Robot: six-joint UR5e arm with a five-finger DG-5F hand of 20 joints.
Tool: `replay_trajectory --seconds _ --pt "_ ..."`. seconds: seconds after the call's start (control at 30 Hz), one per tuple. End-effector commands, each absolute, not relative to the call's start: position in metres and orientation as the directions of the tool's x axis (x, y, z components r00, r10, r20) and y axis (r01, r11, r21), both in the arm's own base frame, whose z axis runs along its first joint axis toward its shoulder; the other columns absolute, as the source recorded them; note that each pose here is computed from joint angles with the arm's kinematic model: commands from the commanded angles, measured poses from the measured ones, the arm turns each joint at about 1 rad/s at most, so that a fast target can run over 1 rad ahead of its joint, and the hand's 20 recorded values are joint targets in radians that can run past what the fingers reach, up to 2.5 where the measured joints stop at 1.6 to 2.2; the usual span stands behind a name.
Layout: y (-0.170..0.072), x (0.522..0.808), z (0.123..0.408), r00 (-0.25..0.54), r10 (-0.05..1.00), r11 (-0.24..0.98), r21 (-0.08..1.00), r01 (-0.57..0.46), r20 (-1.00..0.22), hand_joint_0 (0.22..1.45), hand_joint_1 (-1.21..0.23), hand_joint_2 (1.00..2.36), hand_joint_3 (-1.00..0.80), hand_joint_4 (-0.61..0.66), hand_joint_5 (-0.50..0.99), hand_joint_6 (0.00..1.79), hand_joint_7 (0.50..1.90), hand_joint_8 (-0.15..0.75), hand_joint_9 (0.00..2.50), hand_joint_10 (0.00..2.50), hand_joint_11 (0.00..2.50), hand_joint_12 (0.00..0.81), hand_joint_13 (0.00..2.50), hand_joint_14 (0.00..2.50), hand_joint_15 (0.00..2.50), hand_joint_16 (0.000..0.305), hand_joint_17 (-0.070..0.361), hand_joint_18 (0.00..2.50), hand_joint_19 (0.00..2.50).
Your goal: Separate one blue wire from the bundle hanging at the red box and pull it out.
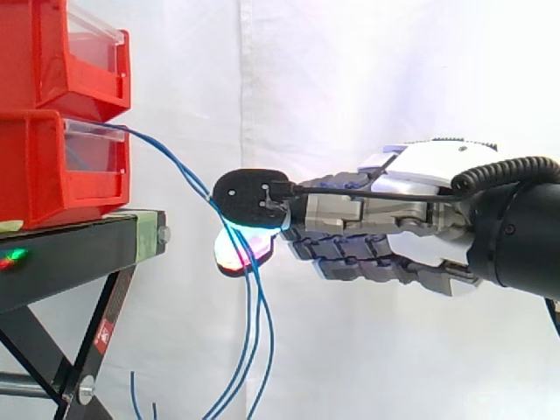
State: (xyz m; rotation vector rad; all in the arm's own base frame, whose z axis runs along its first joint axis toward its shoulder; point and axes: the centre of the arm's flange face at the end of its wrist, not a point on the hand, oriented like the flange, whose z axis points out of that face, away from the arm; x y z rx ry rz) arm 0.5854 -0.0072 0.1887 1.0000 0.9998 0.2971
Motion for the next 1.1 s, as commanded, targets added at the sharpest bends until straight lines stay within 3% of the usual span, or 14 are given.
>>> replay_trajectory --seconds 0.0,1.07 --pt "-0.004 0.586 0.188 0.542 0.626 0.544 0.812 0.211 -0.561 0.54 -0.65 1.00 -0.50 0.33 -0.21 0.50 0.97 0.261 0.09 0.00 0.03 0.346 0.00 0.00 0.13 0.055 0.125 0.00 0.22" --pt "0.012 0.607 0.213 0.552 0.605 0.574 0.795 0.197 -0.574 0.55 -0.61 1.00 -0.50 0.34 -0.20 0.50 1.00 0.272 0.15 0.00 0.07 0.346 0.00 0.00 0.14 0.053 0.120 0.00 0.27"
